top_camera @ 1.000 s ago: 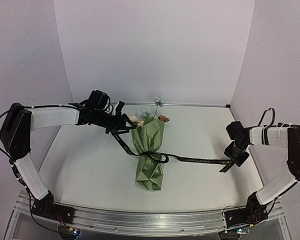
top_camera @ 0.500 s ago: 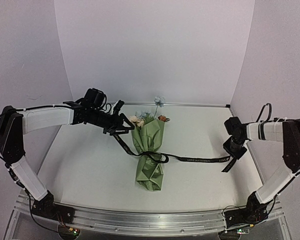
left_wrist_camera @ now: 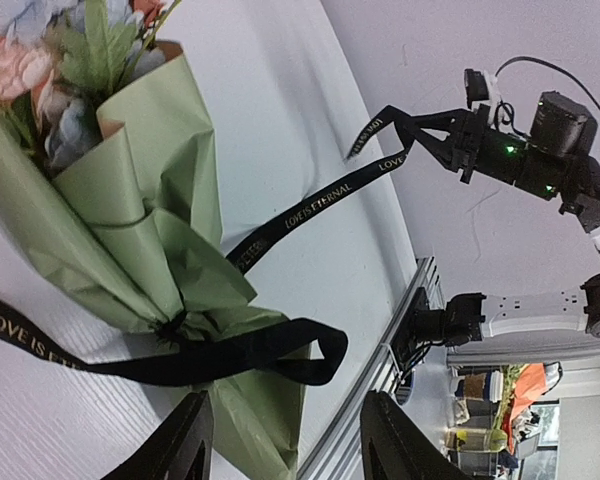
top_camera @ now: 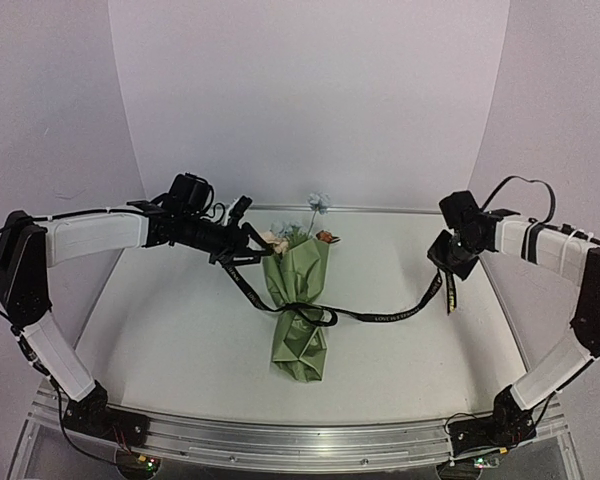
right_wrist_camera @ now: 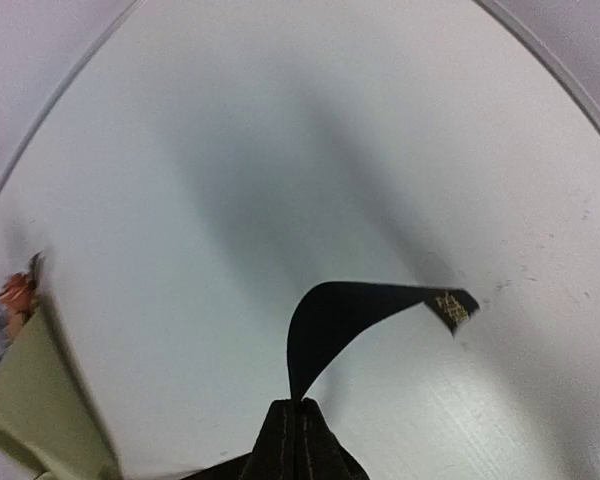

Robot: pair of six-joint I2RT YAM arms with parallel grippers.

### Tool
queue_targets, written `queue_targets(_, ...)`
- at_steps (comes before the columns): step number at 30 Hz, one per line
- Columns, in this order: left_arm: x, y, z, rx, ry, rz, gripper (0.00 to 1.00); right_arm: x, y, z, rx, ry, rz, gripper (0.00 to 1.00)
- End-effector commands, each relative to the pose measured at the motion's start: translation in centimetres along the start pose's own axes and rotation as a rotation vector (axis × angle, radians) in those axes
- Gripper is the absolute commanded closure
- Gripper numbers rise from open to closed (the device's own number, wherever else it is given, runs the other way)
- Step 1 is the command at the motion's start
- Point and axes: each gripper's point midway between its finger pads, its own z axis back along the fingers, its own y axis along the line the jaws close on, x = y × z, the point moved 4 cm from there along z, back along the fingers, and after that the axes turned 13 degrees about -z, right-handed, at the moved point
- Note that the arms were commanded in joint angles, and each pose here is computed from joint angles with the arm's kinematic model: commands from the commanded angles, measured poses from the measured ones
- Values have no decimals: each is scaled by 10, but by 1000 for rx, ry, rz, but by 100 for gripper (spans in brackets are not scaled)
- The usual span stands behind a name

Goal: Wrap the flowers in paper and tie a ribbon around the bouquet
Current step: Cross the ribbon over the folded bouquet.

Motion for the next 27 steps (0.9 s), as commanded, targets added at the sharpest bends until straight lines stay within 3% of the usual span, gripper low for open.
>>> queue_targets(1, 50, -20, 4, -22, -136, -164, 47, -19, 90, 37, 308, 174, 139, 100)
queue_targets(8, 70, -13, -10, -43, -184, -81, 39, -76, 206, 71, 727, 483, 295, 100)
queue_targets(16, 70, -5, -26, -149, -233, 63, 35, -137, 254, 114, 966, 745, 469, 100)
queue_targets(21, 57, 1, -13, -37, -208, -35, 36, -173, 269, 121, 1019, 878, 489, 100)
queue_targets(27, 41, 6, 18, 200, -171, -346, 41, -198, 277, 128, 1053, 973, 480, 100)
